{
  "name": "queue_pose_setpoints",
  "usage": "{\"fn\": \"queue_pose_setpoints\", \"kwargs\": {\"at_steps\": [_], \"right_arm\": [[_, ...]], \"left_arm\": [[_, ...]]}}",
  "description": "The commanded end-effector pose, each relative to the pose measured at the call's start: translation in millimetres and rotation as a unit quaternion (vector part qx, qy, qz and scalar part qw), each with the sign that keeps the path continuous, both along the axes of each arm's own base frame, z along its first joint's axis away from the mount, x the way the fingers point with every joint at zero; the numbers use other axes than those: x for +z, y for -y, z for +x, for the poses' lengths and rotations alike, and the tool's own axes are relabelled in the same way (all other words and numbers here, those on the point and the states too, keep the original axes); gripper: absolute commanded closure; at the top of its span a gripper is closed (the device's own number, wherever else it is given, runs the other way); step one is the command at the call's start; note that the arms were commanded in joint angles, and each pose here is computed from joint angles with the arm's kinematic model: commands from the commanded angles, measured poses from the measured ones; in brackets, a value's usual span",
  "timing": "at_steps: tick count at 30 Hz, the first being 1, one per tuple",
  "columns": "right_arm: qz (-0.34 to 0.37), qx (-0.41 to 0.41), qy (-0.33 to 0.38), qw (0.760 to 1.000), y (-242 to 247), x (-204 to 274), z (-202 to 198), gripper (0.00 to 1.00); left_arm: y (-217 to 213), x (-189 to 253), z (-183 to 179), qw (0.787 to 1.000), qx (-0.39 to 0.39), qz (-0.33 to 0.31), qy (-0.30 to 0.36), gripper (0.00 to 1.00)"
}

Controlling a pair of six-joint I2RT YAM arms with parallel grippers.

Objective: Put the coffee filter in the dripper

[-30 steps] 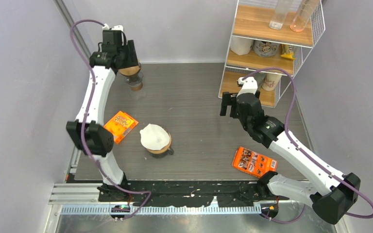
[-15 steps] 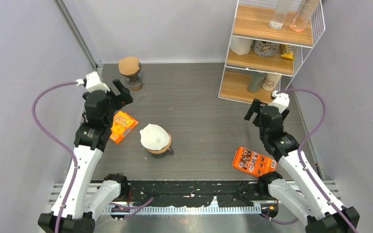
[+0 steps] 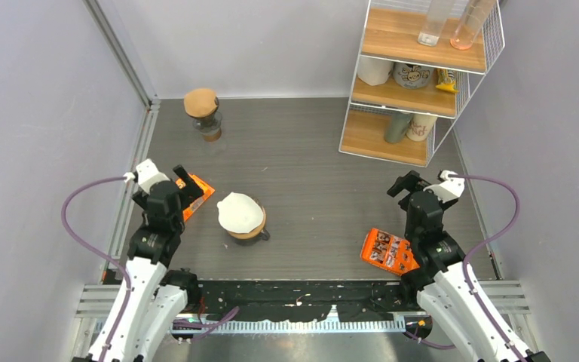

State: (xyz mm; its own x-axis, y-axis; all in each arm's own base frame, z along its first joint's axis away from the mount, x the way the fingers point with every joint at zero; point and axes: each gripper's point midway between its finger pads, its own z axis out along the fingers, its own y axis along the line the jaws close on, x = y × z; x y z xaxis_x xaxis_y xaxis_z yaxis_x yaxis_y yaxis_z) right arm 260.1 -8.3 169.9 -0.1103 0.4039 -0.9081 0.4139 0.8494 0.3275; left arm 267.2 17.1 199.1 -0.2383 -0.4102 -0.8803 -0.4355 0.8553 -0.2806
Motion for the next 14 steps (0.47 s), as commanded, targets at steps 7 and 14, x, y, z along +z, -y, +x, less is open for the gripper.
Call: {"fn": "queue_pose_setpoints", "kwargs": {"at_steps": [7,14], "right_arm": [[0.005,-0.026,0.022,0.999,5.2,12.0,8.6,0.05],[-0.002,-0.022,0.019,1.0,4.5,11.2,10.1,0.05]], "left_arm": [[-10.2,-11.5,-10.5,0.998,0.023,0.0,0.05,0.0],[-10.5,-11.0,-10.0,0.998,0.024,0.001,0.05,0.0]]}}
